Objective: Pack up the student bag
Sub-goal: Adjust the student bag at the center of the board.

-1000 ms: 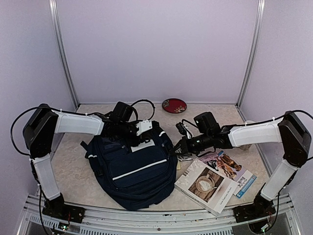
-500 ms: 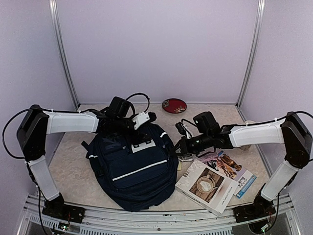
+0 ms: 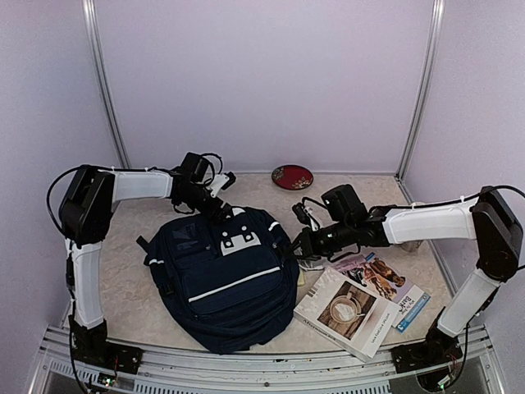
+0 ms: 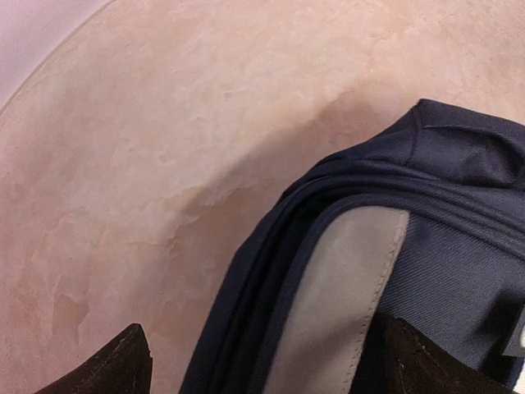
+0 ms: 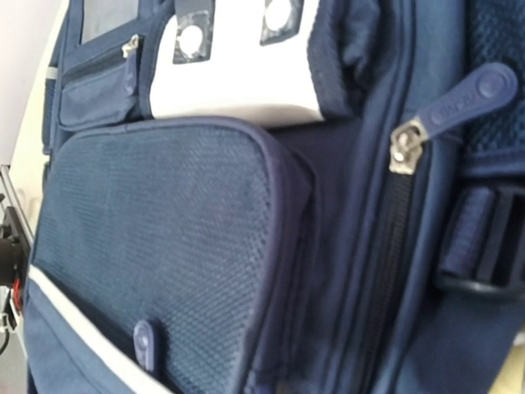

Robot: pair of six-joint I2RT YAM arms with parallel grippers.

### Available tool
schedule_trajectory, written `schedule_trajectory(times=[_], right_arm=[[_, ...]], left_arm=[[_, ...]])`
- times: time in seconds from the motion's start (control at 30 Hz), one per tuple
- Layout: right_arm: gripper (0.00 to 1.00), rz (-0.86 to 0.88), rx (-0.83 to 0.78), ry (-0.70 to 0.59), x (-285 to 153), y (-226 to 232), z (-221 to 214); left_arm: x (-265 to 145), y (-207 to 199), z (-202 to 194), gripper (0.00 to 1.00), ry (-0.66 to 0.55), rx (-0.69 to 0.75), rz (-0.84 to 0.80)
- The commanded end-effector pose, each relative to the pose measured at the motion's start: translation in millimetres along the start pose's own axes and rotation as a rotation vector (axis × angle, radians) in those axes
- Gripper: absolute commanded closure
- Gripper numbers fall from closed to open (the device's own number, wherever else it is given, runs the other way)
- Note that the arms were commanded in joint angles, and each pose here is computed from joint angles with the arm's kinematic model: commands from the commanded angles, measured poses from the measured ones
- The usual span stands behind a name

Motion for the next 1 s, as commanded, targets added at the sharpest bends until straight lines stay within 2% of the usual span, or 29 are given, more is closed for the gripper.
schedule_trajectory(times=[0.0, 0.1, 0.13, 0.3, 0.4, 0.57, 0.7, 0.87, 0.97], right_arm=[[1.0, 0.011, -0.04, -0.042, -2, 13, 16], [1.0, 0.022, -0.05, -0.084, -11, 18, 28], [1.0, 0.028, -0.058, -0.099, -14, 22, 34], [1.0, 0.063, -0.114, -0.131, -29, 48, 54], [1.0, 0.086, -0.158, -0.168, -43, 71, 68], [1.0, 0.112, -0.259, -0.263, -73, 111, 99], [1.0, 0.12, -0.351, -0.34, -100, 136, 131], [1.0, 0.081, -0.403, -0.427, -118, 143, 159], [1.0, 0.062, -0.404, -0.44, -118, 135, 169]], left_arm=[[14, -41, -11, 0.33, 0.027, 0.008, -0.222], [4, -38, -5, 0.92, -0.001, 0.005, -0.228], [-1, -32, -3, 1.0, -0.011, -0.006, -0.21], [-47, -3, 10, 1.0, -0.088, -0.071, -0.096], [-101, 3, 39, 1.0, -0.262, -0.058, -0.012], [-184, -10, 63, 1.0, -0.549, -0.04, 0.062], [-235, -21, 67, 1.0, -0.698, -0.018, 0.121], [-258, -42, 58, 1.0, -0.761, -0.005, 0.187], [-255, -75, 52, 1.0, -0.782, 0.043, 0.139]])
Point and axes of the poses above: each gripper's point midway between its finger pads, its own x axis out along the fingers, its own y axis along the line the jaws close on, z = x × y, the point moved 5 cm from there along -x, back along the fingers, and after that the axes turned 12 degrees about x, right-handed, at the moved point
